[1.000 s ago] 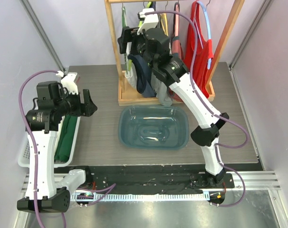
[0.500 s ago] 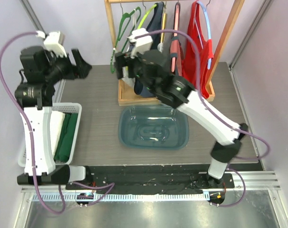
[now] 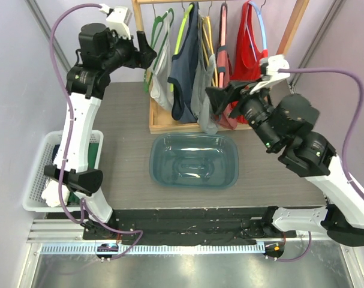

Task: Remove the tank top from the hanger
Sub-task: Pick up the hanger from the clothesline, then remove the tank top from the hanger.

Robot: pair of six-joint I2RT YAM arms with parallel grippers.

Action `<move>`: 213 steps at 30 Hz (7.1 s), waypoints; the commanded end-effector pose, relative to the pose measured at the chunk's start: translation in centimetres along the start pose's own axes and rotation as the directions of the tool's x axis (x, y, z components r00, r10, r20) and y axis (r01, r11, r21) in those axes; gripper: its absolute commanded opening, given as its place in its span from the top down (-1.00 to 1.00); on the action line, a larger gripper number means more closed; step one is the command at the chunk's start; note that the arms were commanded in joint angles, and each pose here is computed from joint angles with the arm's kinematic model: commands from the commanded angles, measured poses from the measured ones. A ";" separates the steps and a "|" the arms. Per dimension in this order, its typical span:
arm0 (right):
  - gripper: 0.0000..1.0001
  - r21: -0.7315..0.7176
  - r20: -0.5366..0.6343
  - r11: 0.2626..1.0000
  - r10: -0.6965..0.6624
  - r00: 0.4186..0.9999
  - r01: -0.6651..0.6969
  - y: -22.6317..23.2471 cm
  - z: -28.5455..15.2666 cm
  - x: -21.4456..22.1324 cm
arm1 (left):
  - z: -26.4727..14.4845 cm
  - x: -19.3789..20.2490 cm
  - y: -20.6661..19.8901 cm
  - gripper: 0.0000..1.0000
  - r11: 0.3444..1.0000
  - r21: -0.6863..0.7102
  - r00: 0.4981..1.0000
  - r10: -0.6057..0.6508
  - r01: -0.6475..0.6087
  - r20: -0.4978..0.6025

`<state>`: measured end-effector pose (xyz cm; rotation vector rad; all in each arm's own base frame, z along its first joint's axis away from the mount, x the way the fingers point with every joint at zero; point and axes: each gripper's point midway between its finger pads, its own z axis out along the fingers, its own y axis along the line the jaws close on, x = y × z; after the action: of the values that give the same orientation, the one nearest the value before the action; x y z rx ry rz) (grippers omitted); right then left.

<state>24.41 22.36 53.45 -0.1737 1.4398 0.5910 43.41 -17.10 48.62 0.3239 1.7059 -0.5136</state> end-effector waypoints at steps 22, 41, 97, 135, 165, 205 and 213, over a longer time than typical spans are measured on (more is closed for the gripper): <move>-0.33 0.005 -0.148 1.000 0.011 0.989 -0.010 -0.2 -0.3 5.5 | 5.8 2.7 0.0 -0.06 0.985 -0.086 0.988 0.151 -0.152 -0.019; 0.21 0.016 -0.170 1.000 0.001 0.985 0.001 -0.4 -0.2 7.0 | 2.7 -1.6 0.2 1.00 0.967 -0.152 0.972 0.220 -0.206 0.084; 0.40 0.033 -0.122 0.998 0.058 0.991 -0.055 -3.3 -5.4 5.8 | -28.6 -8.4 -14.7 0.97 0.850 0.276 0.836 0.289 -0.448 0.466; -0.11 -0.054 -0.021 0.993 0.101 0.995 -0.102 0.2 -0.7 5.5 | -21.2 6.0 -13.9 0.96 0.815 0.513 0.959 0.274 -0.269 0.068; 0.98 -0.019 -0.025 0.993 0.117 0.993 -0.117 -1.9 -0.1 6.9 | -22.6 6.5 -13.9 0.95 0.810 0.509 0.953 0.293 -0.291 0.080; 0.98 0.439 0.022 0.896 0.061 0.998 -0.064 -12.3 -2.2 6.5 | -25.8 6.8 -13.7 0.99 0.751 0.500 0.895 0.426 -0.431 0.131; 0.76 0.285 -0.087 0.958 0.052 0.995 -0.025 -10.0 -2.0 9.7 | -21.6 5.7 -12.7 0.99 0.778 0.457 0.898 0.420 -0.431 0.132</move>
<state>28.14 15.02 41.17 0.1065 1.6105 0.3500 15.10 -16.60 45.93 1.0749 1.4668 -0.6143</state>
